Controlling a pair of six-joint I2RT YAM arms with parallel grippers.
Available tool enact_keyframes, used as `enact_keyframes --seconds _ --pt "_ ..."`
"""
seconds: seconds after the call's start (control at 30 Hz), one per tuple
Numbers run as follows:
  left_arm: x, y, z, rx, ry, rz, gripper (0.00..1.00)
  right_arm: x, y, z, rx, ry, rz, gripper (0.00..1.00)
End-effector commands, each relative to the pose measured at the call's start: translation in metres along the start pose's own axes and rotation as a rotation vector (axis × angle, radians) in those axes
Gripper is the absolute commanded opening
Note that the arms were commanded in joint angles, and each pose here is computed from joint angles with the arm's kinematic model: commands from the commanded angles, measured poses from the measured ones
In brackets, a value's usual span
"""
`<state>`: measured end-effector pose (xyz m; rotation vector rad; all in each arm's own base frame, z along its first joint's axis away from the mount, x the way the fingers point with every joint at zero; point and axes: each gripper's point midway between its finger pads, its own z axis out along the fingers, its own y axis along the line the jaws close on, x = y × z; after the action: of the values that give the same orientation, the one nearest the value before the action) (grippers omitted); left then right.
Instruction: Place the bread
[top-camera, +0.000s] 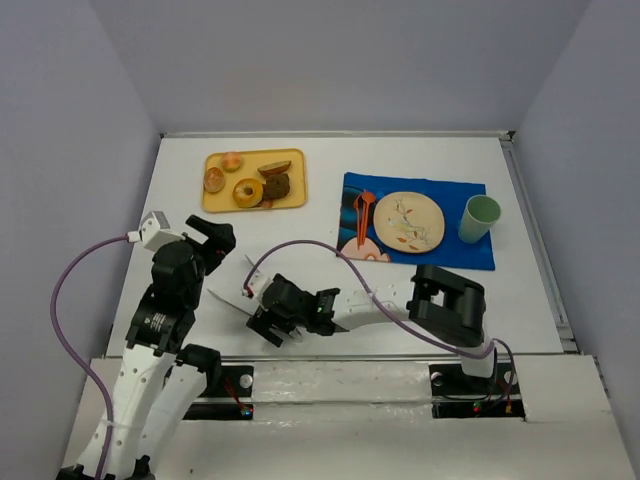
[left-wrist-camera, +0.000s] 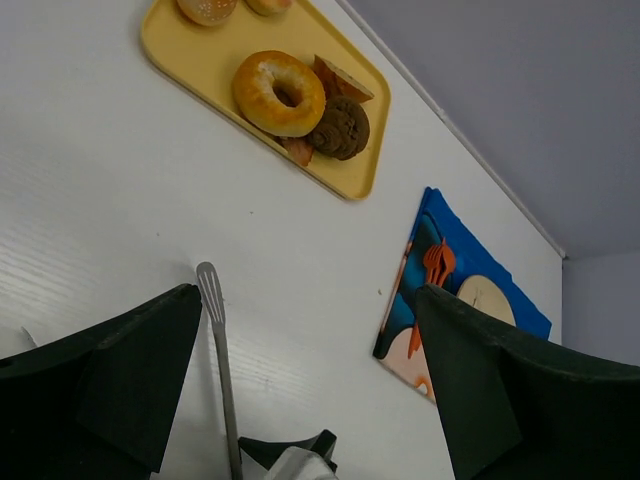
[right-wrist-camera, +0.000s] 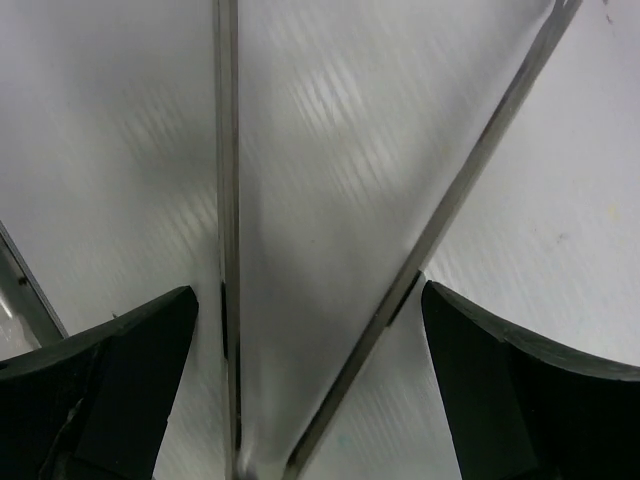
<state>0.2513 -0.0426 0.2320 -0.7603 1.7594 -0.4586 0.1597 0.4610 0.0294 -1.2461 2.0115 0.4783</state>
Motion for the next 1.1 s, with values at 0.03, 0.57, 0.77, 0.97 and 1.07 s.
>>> enact_keyframes --seconds 0.03,0.57,0.77,0.97,1.07 --pt "-0.006 -0.006 -0.003 0.044 -0.031 0.004 0.99 -0.018 0.001 0.032 0.025 -0.065 0.080 1.00" --pt "-0.012 -0.009 -0.008 0.054 -0.052 -0.008 0.99 -0.090 -0.061 -0.065 0.202 -0.389 0.339 0.41" --pt "-0.014 -0.012 -0.009 0.066 -0.056 -0.015 0.99 -0.117 -0.107 -0.136 0.230 -0.538 0.482 0.40" --pt "-0.009 -0.011 -0.004 0.071 -0.055 -0.034 0.99 -0.119 -0.164 -0.170 0.258 -0.578 0.598 0.42" --pt "-0.003 -0.011 0.001 0.078 -0.038 -0.036 0.99 -0.119 -0.181 -0.170 0.294 -0.549 0.612 0.44"
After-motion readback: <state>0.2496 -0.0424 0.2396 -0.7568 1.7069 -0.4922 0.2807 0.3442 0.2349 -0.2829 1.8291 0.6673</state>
